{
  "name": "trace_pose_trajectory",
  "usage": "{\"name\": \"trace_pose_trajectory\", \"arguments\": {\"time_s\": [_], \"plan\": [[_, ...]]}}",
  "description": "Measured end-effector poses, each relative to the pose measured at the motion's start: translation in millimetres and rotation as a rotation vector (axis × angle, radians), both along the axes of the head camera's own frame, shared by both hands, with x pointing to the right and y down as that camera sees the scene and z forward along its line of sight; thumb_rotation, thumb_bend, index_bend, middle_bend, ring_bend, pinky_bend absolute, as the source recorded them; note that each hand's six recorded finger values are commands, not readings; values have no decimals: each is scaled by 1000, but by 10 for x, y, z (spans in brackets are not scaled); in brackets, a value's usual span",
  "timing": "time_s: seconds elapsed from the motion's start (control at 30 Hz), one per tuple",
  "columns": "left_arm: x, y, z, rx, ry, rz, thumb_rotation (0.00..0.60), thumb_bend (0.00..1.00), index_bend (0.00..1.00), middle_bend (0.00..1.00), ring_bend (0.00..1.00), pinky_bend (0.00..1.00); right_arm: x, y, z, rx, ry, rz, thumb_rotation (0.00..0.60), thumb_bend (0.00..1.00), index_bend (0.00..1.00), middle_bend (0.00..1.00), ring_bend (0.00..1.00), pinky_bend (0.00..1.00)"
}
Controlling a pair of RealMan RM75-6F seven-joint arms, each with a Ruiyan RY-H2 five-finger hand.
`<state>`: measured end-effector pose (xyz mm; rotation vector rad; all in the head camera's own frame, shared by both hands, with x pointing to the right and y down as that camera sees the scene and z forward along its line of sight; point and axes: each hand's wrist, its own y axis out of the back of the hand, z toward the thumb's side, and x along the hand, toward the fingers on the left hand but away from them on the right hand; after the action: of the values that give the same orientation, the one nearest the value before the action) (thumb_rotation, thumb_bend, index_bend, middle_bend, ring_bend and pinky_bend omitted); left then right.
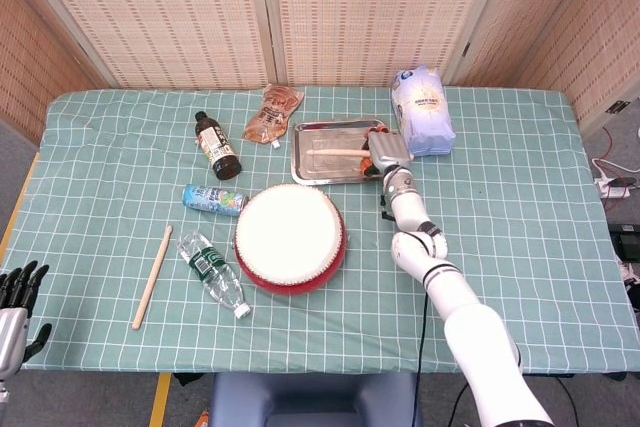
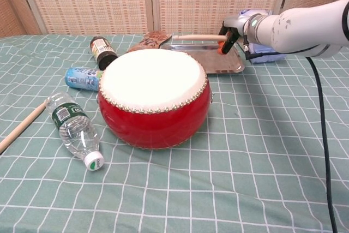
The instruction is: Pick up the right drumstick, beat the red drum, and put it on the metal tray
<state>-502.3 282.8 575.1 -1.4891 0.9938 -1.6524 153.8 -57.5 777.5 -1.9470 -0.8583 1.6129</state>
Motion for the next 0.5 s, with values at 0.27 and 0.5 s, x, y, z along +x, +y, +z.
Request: {"name": "trace_pose_trajectory", "arguments": {"time_s": [0.27, 0.5], "plan": [[-17, 6, -2, -2, 3, -5, 600, 278, 0, 0, 0, 30, -72, -1, -8, 10, 3, -15, 600, 120, 0, 21, 0, 72], [-24, 13, -6, -2, 4, -4, 600, 278, 0, 0, 0, 30, -149, -19, -46, 30, -15, -27, 600, 104, 0, 18, 0, 64]]}}
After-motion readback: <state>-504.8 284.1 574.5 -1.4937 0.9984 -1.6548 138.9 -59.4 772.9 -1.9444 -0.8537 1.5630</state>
